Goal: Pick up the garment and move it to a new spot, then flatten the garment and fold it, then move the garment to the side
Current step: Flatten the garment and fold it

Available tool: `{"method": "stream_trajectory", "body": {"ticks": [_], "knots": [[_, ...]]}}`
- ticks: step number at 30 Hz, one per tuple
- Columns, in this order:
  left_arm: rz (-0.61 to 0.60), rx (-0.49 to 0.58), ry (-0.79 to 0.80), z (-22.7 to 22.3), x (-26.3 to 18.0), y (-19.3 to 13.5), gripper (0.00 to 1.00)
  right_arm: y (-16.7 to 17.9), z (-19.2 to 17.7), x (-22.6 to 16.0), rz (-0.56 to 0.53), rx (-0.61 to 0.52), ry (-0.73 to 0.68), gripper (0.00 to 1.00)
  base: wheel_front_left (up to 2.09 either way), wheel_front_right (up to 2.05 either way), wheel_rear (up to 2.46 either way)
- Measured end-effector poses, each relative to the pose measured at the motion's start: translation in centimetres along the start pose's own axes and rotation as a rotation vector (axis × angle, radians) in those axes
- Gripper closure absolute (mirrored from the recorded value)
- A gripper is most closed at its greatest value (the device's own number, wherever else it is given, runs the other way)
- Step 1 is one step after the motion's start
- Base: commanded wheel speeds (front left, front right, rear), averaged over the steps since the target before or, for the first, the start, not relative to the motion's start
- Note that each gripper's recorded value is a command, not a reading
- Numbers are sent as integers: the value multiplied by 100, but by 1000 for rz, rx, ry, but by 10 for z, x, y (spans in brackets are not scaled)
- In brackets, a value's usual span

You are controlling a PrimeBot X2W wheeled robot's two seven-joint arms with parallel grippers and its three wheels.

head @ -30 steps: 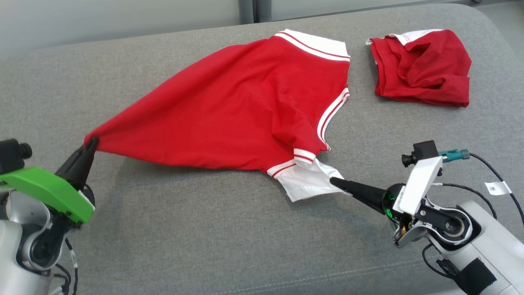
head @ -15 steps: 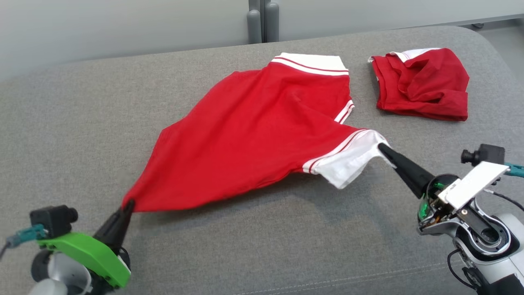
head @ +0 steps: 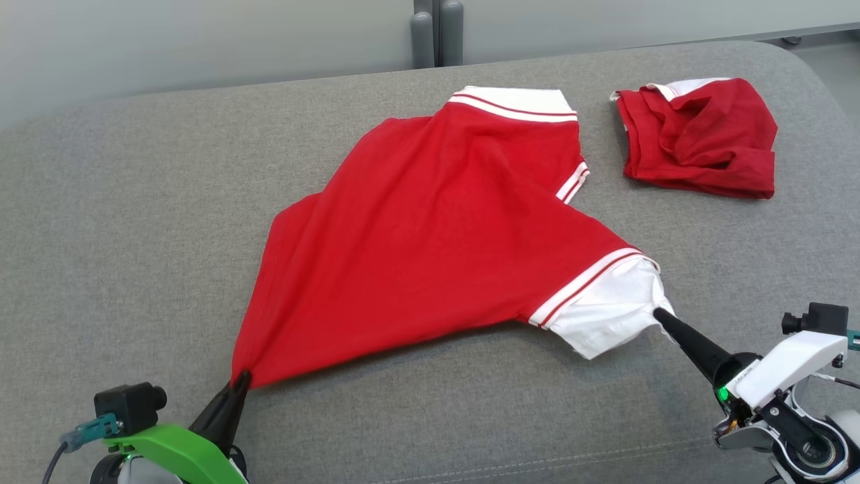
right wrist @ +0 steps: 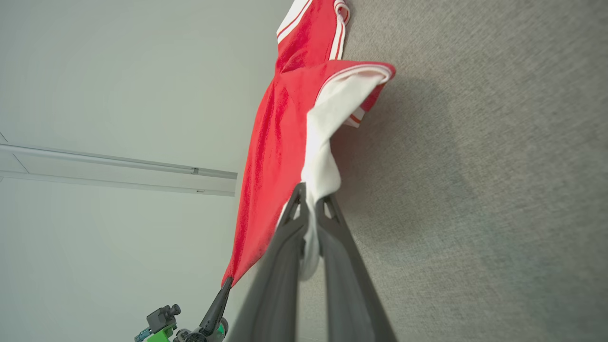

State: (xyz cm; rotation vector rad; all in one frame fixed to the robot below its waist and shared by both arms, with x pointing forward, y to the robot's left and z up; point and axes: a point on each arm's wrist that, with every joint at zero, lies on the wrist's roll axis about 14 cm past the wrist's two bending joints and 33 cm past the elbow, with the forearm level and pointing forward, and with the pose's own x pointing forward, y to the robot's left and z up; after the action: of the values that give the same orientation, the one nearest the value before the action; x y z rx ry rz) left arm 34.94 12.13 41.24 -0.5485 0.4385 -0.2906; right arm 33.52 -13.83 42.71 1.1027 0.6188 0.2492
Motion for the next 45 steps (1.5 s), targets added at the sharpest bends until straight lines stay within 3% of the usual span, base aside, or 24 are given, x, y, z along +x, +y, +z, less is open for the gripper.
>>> {"method": "stream_trajectory", "body": {"ticks": [10,17,19,20,21,22,24,25,26,27,37,45], "knots": [[83,6,26,-20,-3,20,100,-3,-14,4,-22,-175,24,100,0,0,0],[95,-9,56,-35,-1,20,98,-51,-5,-8,-176,-309,-3,100,0,0,0],[101,-12,66,-40,-2,21,93,-55,-7,-8,-187,-315,-8,100,0,0,0],[104,-11,65,-40,-2,22,84,-55,-10,-8,-188,-309,-4,100,0,0,0],[105,-11,63,-40,-1,22,63,-56,-13,-6,-188,-302,-3,100,0,0,0],[105,-9,62,-39,0,23,51,-55,-16,-5,-186,-294,-5,100,0,0,0],[109,-4,51,-36,2,24,33,-55,-20,-2,-183,-289,0,65,0,0,0],[112,-2,53,-37,2,25,10,-54,-22,0,-182,-295,2,51,0,0,0],[116,-1,51,-36,3,26,0,-54,-23,1,-179,-301,7,16,0,0,0],[117,-2,46,-35,3,26,0,-52,-23,3,-175,-305,9,0,0,0,0],[108,6,-86,-3,10,25,0,-48,-12,9,-163,-348,-37,0,0,0,0],[75,75,-124,10,12,17,0,-55,-5,5,-182,-431,-54,0,0,0,0]]}}
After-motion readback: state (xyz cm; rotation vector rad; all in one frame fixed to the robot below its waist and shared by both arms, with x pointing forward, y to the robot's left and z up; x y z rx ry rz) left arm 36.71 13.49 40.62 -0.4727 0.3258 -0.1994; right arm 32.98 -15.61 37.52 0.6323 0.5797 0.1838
